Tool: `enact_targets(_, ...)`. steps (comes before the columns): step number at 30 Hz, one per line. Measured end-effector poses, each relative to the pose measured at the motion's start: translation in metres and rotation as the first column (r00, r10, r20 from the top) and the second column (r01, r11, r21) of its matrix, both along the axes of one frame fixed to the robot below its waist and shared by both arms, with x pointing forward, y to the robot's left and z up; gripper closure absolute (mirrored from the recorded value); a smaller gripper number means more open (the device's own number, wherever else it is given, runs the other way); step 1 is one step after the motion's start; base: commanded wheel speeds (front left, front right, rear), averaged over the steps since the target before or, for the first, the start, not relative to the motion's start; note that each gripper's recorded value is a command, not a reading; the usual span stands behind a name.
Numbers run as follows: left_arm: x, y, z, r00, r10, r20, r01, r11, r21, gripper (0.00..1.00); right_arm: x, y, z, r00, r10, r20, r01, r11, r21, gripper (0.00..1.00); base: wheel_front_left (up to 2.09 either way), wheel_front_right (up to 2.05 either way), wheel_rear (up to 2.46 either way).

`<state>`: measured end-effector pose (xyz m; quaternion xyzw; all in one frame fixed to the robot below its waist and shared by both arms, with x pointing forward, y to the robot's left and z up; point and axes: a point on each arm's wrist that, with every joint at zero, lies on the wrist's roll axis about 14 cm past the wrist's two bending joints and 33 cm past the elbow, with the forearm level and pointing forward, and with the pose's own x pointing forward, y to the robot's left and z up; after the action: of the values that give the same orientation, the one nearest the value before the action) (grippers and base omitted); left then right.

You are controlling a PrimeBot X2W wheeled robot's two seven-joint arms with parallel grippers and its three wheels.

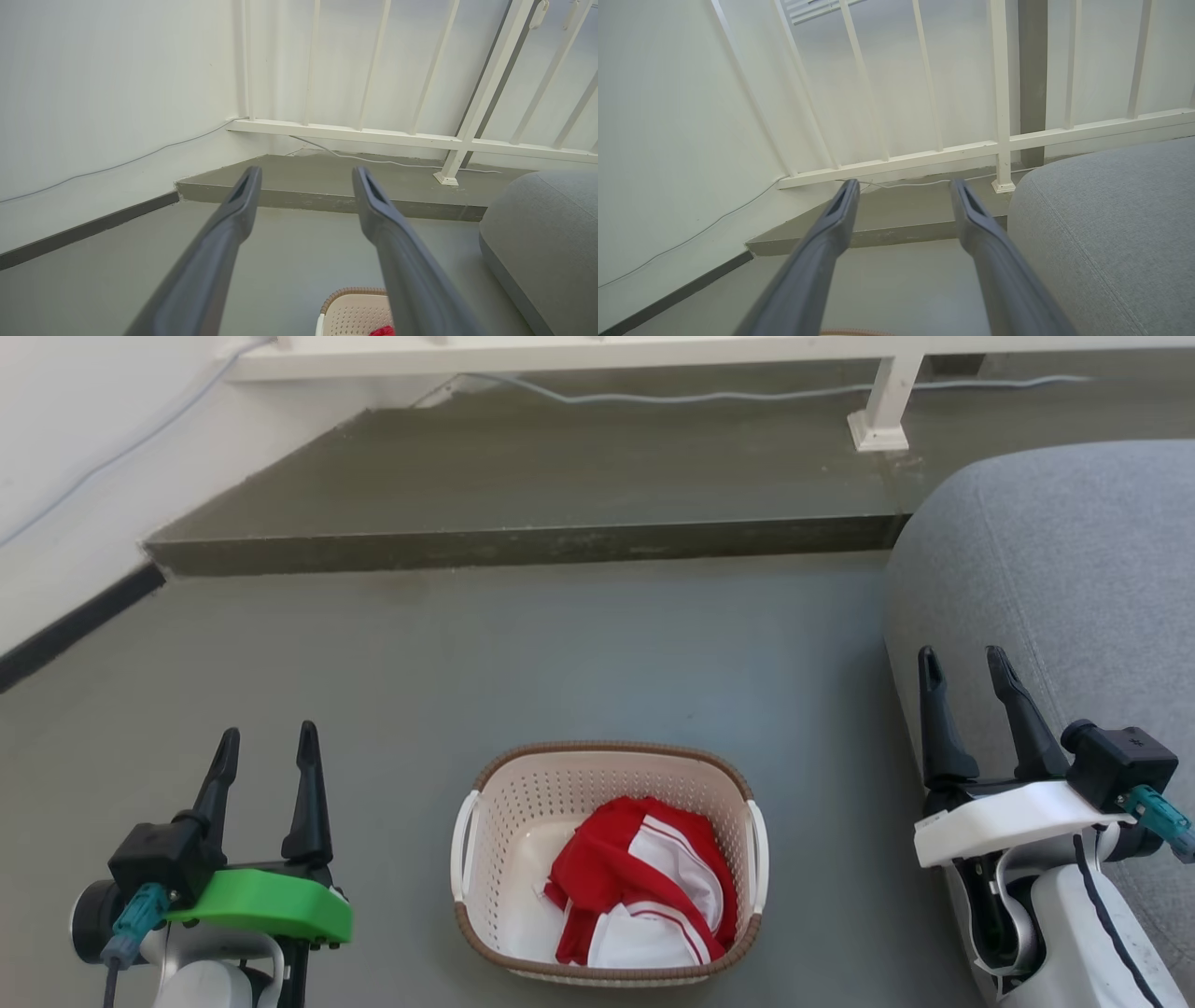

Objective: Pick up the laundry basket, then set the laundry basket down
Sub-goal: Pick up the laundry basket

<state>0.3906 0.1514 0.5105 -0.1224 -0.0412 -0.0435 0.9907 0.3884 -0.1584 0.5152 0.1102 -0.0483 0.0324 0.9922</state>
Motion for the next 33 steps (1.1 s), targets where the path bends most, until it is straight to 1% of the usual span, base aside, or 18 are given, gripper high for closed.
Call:
enact_targets(5, 0.007, -0.002, -0.013, 0.999, -0.009, -0.034, 0.009, 1.000, -0.003, 0.00, 0.005, -0.001, -0.016, 0.999, -0.003, -0.047, 0.003, 1.000, 0.000, 0.00, 0.00, 0.00, 0.00)
enact_targets(12, 0.029, -0.005, -0.023, 0.998, -0.023, -0.052, 0.022, 1.000, -0.013, 0.00, 0.021, -0.001, -0.035, 0.995, -0.003, -0.096, 0.003, 1.000, -0.006, 0.00, 0.00, 0.00, 0.00)
enact_targets(19, 0.051, -0.015, -0.043, 0.994, -0.058, -0.088, 0.056, 0.998, -0.023, 0.00, 0.034, -0.002, -0.067, 0.984, -0.007, -0.179, 0.006, 1.000, -0.010, 0.00, 0.00, 0.00, 0.00)
enact_targets(27, 0.065, -0.026, -0.092, 0.973, -0.094, -0.210, 0.087, 0.995, -0.042, 0.00, 0.042, 0.001, -0.121, 0.947, 0.001, -0.320, -0.007, 1.000, -0.016, 0.00, 0.00, 0.00, 0.00)
enact_targets(33, 0.071, -0.038, -0.132, 0.943, -0.135, -0.303, 0.122, 0.991, -0.060, 0.00, 0.047, 0.006, -0.161, 0.909, 0.013, -0.418, -0.022, 1.000, -0.016, 0.00, 0.00, 0.00, 0.00)
